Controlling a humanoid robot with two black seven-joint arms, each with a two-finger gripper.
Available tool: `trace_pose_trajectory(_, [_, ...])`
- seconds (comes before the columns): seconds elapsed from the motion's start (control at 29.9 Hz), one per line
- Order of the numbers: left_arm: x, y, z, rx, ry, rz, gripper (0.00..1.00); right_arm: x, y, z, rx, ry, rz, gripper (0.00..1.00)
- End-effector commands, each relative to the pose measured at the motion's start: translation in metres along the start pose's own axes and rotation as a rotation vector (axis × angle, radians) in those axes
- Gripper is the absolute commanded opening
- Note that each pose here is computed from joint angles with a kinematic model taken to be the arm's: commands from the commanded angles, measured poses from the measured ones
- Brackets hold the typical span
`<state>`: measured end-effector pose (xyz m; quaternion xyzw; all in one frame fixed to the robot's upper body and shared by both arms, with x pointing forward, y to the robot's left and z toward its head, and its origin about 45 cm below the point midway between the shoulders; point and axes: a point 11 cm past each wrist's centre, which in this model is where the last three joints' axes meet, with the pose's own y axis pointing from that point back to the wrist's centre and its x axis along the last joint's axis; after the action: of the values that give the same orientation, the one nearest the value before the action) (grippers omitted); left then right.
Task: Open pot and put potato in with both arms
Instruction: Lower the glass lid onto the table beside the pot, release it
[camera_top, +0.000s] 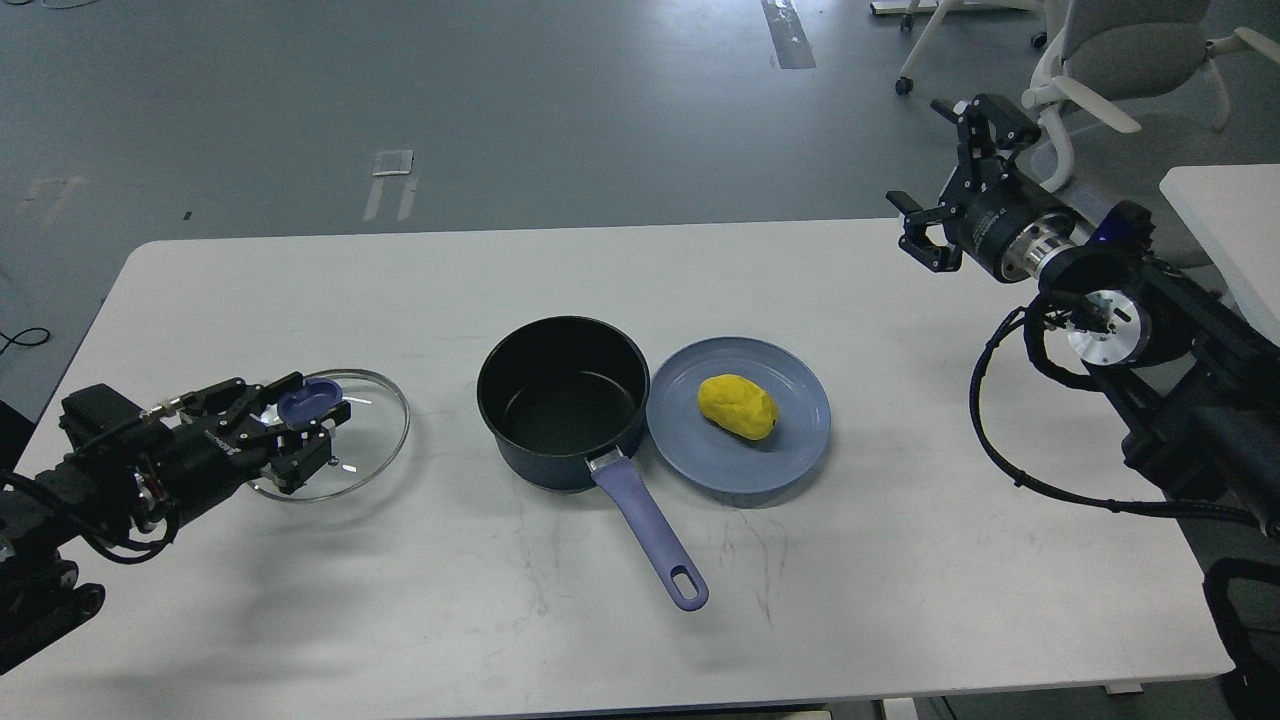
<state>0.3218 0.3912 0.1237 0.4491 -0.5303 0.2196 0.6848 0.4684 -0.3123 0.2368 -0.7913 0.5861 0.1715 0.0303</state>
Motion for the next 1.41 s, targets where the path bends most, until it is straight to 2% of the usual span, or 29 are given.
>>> trace_pose_trajectory(0.0, [-0.001,-0.003,0.003,-0.008,0.004,0.002,0.0,0.001,0.001,0.001,-0.002,-0.001,0.001,1.0])
trace_pose_trajectory(0.8, [-0.01,-0.005,0.008,-0.015,0.013,-0.016,0.0,0.001,0.001,0.002,-0.003,-0.001,0.014,1.0])
trace_pose_trajectory(0.87, [-0.011,-0.005,0.009,-0.015,0.014,-0.018,0.09,0.001,0.001,0.002,-0.003,-0.001,0.014,1.0])
trace_pose_trajectory(0.9, [-0.01,-0.005,0.009,-0.013,0.02,-0.013,0.35,0.001,0.001,0.002,-0.002,-0.001,0.014,1.0])
trace_pose_trajectory(0.97, [-0.01,-0.007,0.01,-0.013,0.03,-0.008,0.73,0.001,0.001,0.002,-0.003,-0.001,0.012,1.0])
trace_pose_trajectory(1.24, [-0.011,-0.01,0.014,-0.018,0.039,-0.003,0.81,0.001,0.001,0.003,-0.002,-0.002,0.013,1.0])
trace_pose_trajectory(1.31, [-0.01,-0.011,0.014,-0.019,0.043,0.001,0.94,0.001,0.001,0.003,-0.004,-0.003,0.015,1.0])
trace_pose_trajectory(1.37, [-0.008,-0.012,0.014,-0.014,0.058,0.013,0.97,0.001,0.001,0.002,-0.002,-0.002,0.013,1.0])
